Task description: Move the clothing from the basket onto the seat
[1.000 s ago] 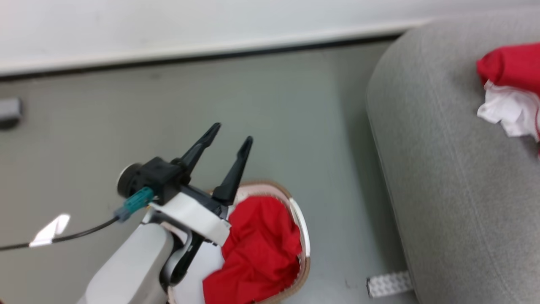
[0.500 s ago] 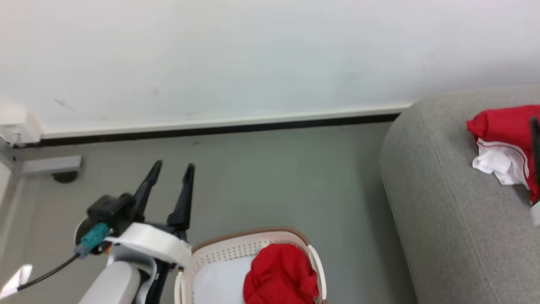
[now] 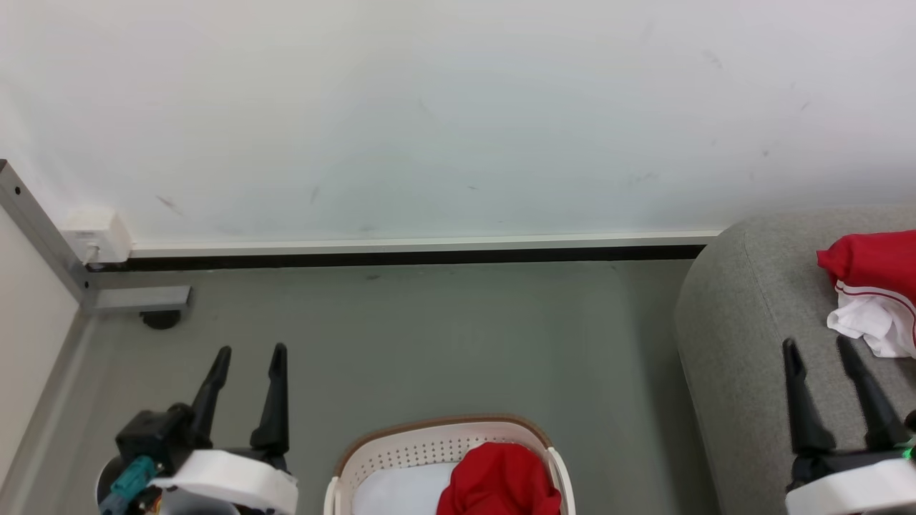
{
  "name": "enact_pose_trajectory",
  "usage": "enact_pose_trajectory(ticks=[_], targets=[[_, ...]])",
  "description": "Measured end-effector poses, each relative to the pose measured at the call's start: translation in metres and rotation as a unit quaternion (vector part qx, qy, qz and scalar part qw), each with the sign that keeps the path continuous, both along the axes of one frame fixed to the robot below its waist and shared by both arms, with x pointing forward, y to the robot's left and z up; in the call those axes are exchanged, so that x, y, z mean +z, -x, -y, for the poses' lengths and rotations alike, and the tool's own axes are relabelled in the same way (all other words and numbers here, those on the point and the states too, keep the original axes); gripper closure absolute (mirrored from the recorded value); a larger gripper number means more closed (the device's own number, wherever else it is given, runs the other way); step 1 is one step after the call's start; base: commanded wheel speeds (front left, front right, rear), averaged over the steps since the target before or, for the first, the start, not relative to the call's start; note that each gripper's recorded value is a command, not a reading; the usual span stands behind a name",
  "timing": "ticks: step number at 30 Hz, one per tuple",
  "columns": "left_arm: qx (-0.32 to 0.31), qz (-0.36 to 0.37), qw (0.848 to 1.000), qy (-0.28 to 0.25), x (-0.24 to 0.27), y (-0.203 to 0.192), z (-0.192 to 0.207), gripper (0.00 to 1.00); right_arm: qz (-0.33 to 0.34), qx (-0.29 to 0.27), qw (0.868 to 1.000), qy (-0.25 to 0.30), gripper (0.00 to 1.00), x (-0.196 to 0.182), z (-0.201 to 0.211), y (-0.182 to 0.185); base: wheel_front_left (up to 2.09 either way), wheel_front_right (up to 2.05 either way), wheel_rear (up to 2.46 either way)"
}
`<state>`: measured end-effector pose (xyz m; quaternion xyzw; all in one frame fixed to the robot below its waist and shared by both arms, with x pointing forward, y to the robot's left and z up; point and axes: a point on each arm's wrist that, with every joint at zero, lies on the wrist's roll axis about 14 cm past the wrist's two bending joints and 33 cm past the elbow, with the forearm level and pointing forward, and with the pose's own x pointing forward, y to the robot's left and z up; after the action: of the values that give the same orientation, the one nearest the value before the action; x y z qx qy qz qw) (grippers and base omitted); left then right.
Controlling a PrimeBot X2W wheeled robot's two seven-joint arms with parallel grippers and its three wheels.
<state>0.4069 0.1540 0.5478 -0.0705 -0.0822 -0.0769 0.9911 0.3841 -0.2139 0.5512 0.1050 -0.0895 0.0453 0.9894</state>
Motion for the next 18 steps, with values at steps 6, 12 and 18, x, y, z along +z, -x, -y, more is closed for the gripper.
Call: enact_pose_trajectory(ticks=[6, 12, 18], targets=[[0.016, -0.012, 1.000, -0.002, -0.013, 0.008, -0.006, 0.00, -0.023, -0.005, 0.999, -0.022, 0.00, -0.023, -0.014, 0.010, 0.00, 0.00, 0.00], [0.017, -0.018, 1.000, -0.007, -0.019, 0.008, -0.008, 0.00, -0.015, -0.006, 0.999, -0.030, 0.00, -0.020, -0.024, 0.010, 0.00, 0.00, 0.00], [0.015, -0.018, 1.000, -0.005, -0.020, 0.006, -0.006, 0.00, -0.009, -0.006, 1.000, -0.028, 0.00, -0.017, -0.027, 0.010, 0.00, 0.00, 0.00]])
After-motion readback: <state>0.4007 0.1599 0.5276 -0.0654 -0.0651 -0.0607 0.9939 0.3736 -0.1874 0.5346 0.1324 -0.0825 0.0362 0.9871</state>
